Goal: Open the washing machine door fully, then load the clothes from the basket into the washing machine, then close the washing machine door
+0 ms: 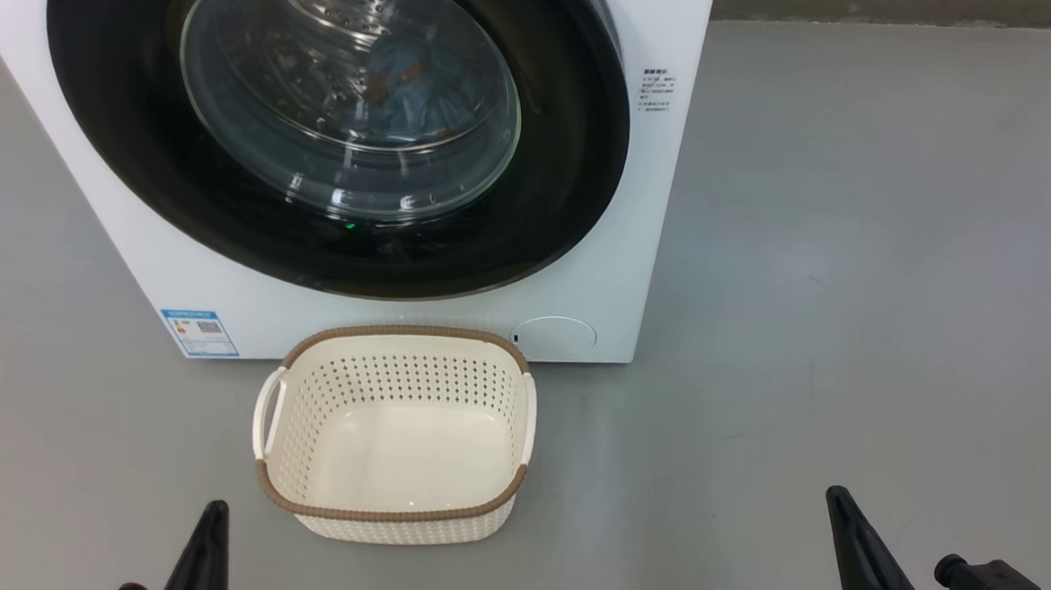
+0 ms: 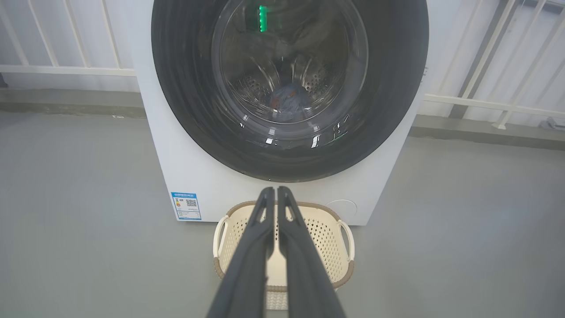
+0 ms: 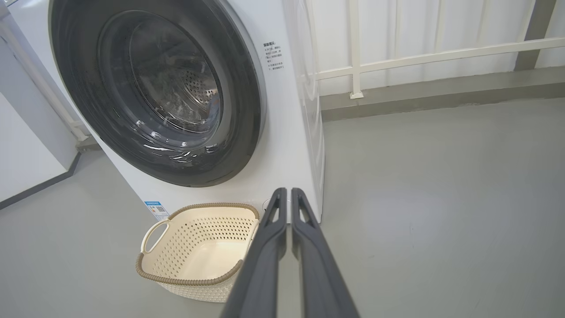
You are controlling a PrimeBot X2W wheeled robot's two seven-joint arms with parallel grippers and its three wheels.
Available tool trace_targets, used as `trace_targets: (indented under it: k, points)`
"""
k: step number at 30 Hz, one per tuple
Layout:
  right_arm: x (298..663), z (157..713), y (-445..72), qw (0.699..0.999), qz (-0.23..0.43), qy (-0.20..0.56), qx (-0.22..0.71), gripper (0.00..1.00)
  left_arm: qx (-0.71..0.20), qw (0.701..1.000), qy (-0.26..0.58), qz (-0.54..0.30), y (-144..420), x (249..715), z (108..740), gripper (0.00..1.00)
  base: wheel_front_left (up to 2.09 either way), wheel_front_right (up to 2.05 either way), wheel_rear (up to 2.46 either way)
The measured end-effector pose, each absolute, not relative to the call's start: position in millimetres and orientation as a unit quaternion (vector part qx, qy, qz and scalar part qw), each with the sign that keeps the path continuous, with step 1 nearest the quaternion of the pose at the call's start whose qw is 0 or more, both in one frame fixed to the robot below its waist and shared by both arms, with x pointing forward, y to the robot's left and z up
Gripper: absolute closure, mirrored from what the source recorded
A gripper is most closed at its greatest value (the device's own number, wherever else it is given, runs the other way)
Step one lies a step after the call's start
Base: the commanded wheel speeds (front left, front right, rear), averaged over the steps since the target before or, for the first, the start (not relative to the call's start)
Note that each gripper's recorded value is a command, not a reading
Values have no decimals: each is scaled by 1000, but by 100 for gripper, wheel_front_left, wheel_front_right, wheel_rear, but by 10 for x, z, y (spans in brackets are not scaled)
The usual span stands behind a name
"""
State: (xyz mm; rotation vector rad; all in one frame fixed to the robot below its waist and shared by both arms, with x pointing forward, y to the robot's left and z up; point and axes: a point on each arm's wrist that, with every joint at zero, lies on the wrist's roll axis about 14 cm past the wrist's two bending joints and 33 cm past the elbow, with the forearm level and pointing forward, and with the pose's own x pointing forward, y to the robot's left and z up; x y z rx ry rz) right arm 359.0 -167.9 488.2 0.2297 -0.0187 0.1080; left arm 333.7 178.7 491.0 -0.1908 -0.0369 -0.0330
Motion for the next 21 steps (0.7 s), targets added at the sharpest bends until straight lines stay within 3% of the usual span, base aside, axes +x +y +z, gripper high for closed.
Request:
trace_targets:
  k: [21]
  points:
    - [3575, 4785, -1801, 976, 21, 16, 218, 100, -214, 977, 9, 6, 1843, 3344, 4786, 100, 0, 0, 0]
